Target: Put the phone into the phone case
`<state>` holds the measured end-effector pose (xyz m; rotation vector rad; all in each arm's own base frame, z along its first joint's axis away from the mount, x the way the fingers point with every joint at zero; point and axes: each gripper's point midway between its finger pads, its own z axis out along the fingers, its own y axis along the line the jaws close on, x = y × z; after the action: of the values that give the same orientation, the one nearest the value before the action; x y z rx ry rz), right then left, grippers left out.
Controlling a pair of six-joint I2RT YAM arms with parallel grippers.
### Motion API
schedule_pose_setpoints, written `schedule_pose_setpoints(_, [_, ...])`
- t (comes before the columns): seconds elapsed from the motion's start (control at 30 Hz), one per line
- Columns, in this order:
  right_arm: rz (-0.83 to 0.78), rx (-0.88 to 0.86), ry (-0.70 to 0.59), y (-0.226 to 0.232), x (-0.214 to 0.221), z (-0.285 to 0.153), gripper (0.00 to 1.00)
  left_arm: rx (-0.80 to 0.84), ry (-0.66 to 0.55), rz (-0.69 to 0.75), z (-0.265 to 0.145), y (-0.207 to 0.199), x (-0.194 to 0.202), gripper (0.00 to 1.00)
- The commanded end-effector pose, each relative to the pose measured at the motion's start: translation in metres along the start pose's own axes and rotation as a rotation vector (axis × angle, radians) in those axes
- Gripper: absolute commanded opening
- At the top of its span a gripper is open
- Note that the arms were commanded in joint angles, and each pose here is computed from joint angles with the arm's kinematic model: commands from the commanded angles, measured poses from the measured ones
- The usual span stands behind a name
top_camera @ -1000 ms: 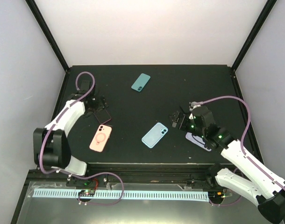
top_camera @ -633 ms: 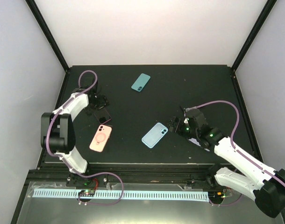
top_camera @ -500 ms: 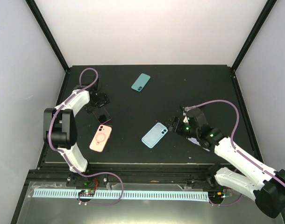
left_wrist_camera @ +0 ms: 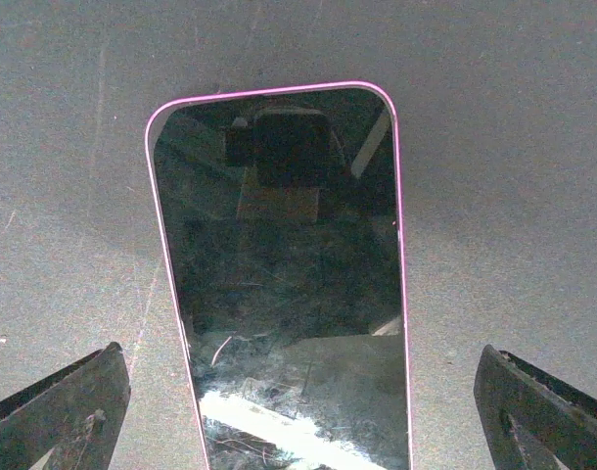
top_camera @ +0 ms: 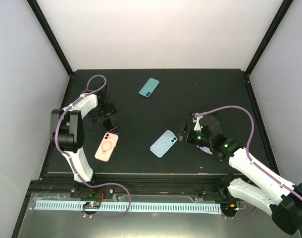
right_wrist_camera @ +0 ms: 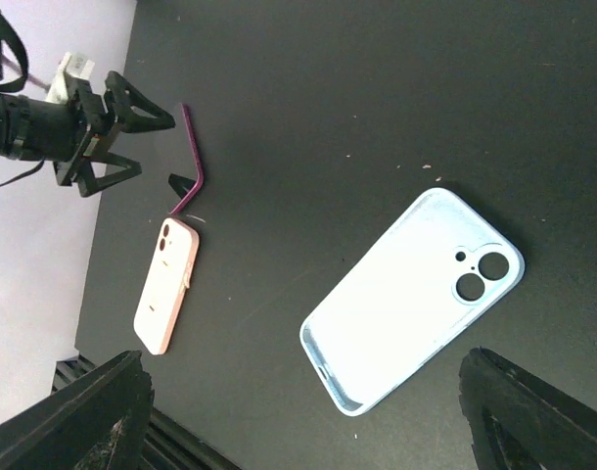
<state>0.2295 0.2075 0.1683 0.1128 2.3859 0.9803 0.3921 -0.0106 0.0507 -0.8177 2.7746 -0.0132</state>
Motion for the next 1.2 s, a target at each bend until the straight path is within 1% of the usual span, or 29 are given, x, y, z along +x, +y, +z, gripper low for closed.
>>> schedule_pose_setpoints(0.0, [-0.038, -0.056, -0.022, 0.008, -0.001, -0.004, 0.86, -0.025, 0.007, -0.001, 0.000, 0.004, -0.002, 0.98])
schedule_pose_setpoints(0.2, [-0.048, -0.041, -0.020, 0.005, -0.001, -0.005, 0.86, 0.016, 0.035, -0.012, 0.015, -0.003, 0.005, 0.97])
schedule_pose_setpoints(0.37, [-0.044, -0.042, -0.021, 0.004, 0.000, -0.006, 0.86, -0.052, 0.049, -0.022, 0.021, 0.010, 0.009, 0.97])
schedule_pose_setpoints(0.6, [-0.047, -0.046, -0.012, 0.006, 0.001, -0.005, 0.86, -0.034, 0.059, -0.034, 0.028, 0.007, 0.010, 0.97])
schedule_pose_setpoints(0.67, [-0.045, -0.047, -0.015, 0.006, 0.000, -0.006, 0.86, -0.042, 0.066, -0.038, 0.030, 0.008, 0.012, 0.95])
schedule_pose_setpoints(0.77, [-0.040, -0.045, -0.013, 0.006, 0.000, -0.006, 0.85, -0.013, 0.065, -0.053, 0.030, 0.004, 0.012, 0.93])
schedule_pose_setpoints(0.9, [-0.045, -0.037, 0.003, 0.008, 0.000, -0.007, 0.85, -0.027, 0.100, -0.072, 0.037, 0.005, 0.019, 0.89])
schedule_pose_setpoints(1.1, [-0.031, -0.037, -0.021, 0.007, -0.001, -0.013, 0.85, -0.038, 0.105, -0.070, 0.038, 0.011, 0.025, 0.86])
schedule_pose_setpoints(1.17, [-0.026, -0.034, -0.027, 0.005, -0.001, -0.014, 0.85, -0.039, 0.107, -0.061, 0.039, 0.011, 0.026, 0.82])
